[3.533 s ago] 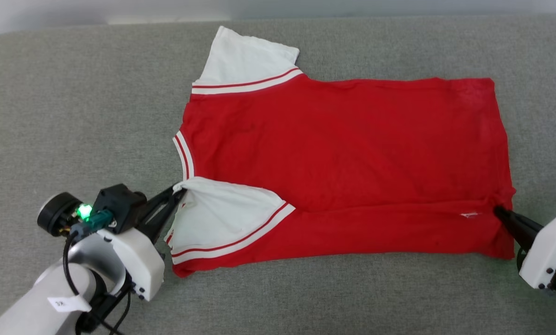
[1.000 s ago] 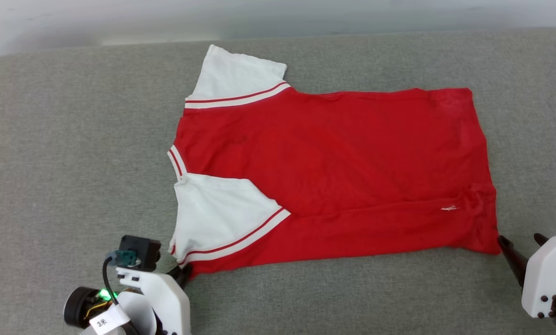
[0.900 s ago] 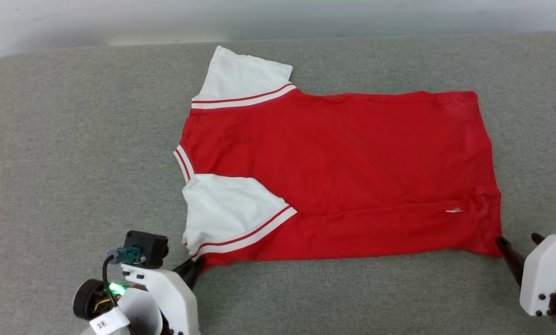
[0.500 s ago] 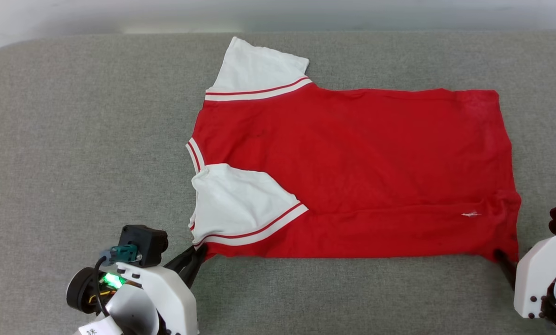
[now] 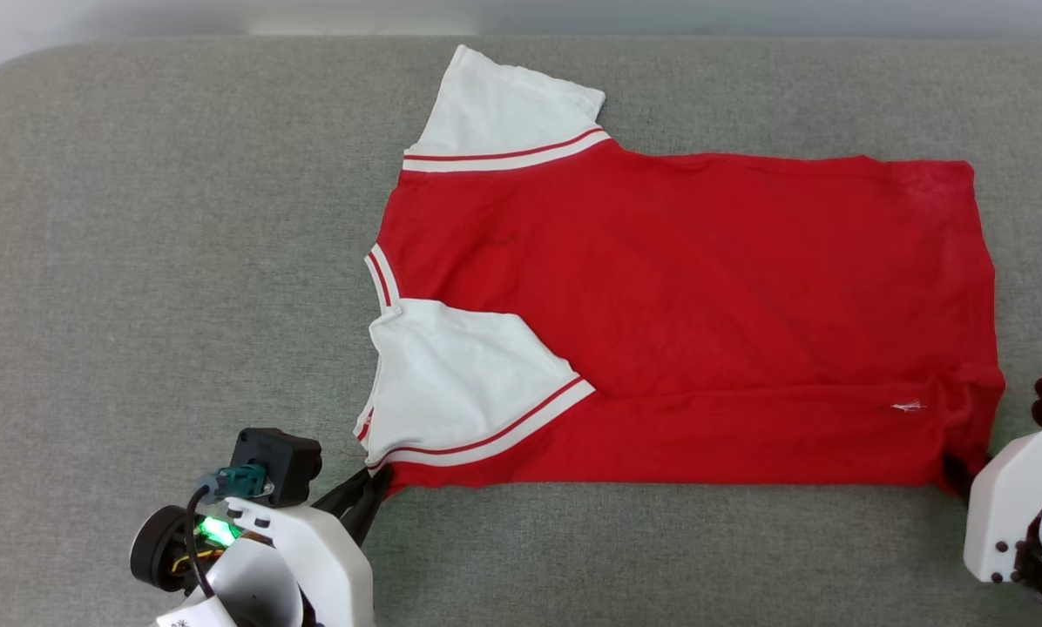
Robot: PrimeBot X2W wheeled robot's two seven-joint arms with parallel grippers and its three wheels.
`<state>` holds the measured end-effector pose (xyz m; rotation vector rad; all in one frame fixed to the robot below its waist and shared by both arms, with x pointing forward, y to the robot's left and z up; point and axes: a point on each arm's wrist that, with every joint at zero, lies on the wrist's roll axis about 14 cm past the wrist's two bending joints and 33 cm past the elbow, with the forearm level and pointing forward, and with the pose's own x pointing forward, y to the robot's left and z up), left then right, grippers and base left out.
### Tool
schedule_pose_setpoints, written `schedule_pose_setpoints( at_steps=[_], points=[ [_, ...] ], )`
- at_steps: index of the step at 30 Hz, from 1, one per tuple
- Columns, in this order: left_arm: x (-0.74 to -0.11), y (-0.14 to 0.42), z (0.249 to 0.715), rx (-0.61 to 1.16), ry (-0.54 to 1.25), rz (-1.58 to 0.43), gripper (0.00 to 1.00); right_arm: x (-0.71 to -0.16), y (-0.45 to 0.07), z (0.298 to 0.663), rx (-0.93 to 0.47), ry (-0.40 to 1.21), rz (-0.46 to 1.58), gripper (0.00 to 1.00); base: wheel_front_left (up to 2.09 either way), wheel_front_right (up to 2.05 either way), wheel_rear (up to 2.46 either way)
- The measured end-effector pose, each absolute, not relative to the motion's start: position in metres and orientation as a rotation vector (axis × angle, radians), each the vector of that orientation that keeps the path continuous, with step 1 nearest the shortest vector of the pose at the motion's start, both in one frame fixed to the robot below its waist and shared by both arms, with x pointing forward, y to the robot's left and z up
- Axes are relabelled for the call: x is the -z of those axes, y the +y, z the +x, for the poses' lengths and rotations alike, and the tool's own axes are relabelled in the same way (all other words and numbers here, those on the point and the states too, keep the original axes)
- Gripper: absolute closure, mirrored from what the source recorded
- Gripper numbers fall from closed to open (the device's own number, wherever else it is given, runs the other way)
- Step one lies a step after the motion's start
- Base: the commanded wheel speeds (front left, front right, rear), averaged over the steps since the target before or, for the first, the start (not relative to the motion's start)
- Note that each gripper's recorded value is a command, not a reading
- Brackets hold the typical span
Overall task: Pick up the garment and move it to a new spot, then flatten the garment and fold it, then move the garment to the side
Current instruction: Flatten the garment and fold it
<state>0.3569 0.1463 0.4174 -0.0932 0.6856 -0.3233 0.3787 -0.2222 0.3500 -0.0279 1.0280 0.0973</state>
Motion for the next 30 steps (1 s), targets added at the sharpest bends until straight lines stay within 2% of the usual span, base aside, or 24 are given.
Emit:
schedule_pose_setpoints(
  at_steps=[8,18,25,30],
  points=[
    [-0.42,0.148,0.344,0.317,0.695,-0.103,1.0,-0.368,-0.228,0.375,-0.089,0.975,-0.037,1.0,0.0,0.0,0.0],
    [-0.422,0.153,0.31,0.318,0.742,-0.094,1.0,-0.401,-0.248,0.346,-0.052,0.918,-0.028,1.0,0.0,0.0,0.0],
    [-0.413,0.153,0.285,0.341,0.817,-0.068,1.0,-0.41,-0.266,0.318,-0.007,0.952,-0.027,1.0,0.0,0.0,0.0],
    [-0.391,0.15,0.27,0.362,0.913,-0.058,1.0,-0.394,-0.27,0.293,0.017,1.042,-0.015,1.0,0.0,0.0,0.0]
  ],
)
